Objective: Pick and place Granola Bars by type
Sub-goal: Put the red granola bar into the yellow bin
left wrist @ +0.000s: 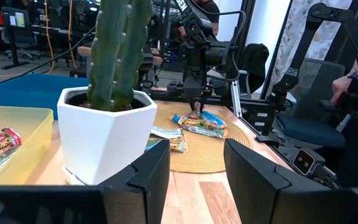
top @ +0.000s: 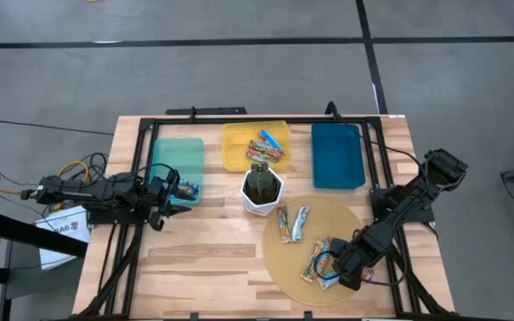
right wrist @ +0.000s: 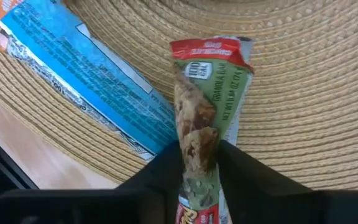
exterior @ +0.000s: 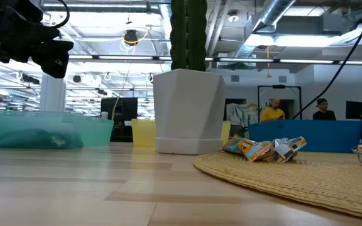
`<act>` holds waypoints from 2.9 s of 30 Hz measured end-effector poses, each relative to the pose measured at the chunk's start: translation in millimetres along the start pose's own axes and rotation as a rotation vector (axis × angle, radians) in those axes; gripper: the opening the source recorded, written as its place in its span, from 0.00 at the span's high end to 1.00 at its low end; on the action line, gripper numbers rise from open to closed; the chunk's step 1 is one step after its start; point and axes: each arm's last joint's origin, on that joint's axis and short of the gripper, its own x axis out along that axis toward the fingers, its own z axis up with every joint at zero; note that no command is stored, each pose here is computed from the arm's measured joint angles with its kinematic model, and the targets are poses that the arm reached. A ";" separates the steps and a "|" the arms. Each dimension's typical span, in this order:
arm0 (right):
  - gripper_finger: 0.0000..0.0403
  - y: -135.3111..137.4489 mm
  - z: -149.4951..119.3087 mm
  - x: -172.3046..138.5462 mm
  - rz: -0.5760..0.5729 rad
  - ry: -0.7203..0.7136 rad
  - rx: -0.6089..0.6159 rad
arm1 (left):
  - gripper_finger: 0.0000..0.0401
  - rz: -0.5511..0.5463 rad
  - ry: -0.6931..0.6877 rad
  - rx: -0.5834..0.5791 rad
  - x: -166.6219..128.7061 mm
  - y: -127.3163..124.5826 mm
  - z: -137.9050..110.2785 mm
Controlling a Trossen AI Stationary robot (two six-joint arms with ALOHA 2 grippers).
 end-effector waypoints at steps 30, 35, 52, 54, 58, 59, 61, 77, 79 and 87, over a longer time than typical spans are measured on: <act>0.59 -0.4 1.0 2.2 -0.003 -0.015 -0.027 | 0.64 0.000 0.000 0.000 0.0 0.0 -0.1; 0.51 1.2 1.3 0.7 0.002 -0.015 -0.045 | 0.64 0.000 0.000 0.000 0.0 0.0 -0.1; 0.63 -2.9 14.3 -3.0 0.000 -0.065 -0.034 | 0.64 0.000 0.000 0.000 0.0 0.0 -0.1; 0.66 -3.2 14.5 -3.0 -0.007 -0.073 -0.033 | 0.64 0.000 0.000 0.000 0.0 0.0 0.0; 0.72 -3.5 14.4 -3.2 -0.011 -0.072 -0.033 | 0.64 0.000 0.000 0.000 0.0 0.0 0.0; 0.74 -3.5 14.4 -3.2 -0.011 -0.072 -0.033 | 0.64 0.000 0.000 0.000 0.0 0.0 0.1; 0.78 -3.5 14.4 -3.2 -0.011 -0.072 -0.032 | 0.64 0.000 0.000 0.000 0.0 0.0 0.1; 0.99 -6.0 11.2 -39.5 0.128 -0.181 -0.070 | 0.64 0.000 0.000 0.000 0.0 0.0 -0.1; 0.99 -6.9 11.7 -49.4 0.179 -0.214 -0.081 | 0.64 0.000 0.000 0.000 0.0 0.0 0.0; 0.98 -16.2 19.0 -94.7 0.387 -0.436 -0.050 | 0.64 0.001 0.000 0.000 0.0 0.0 0.0</act>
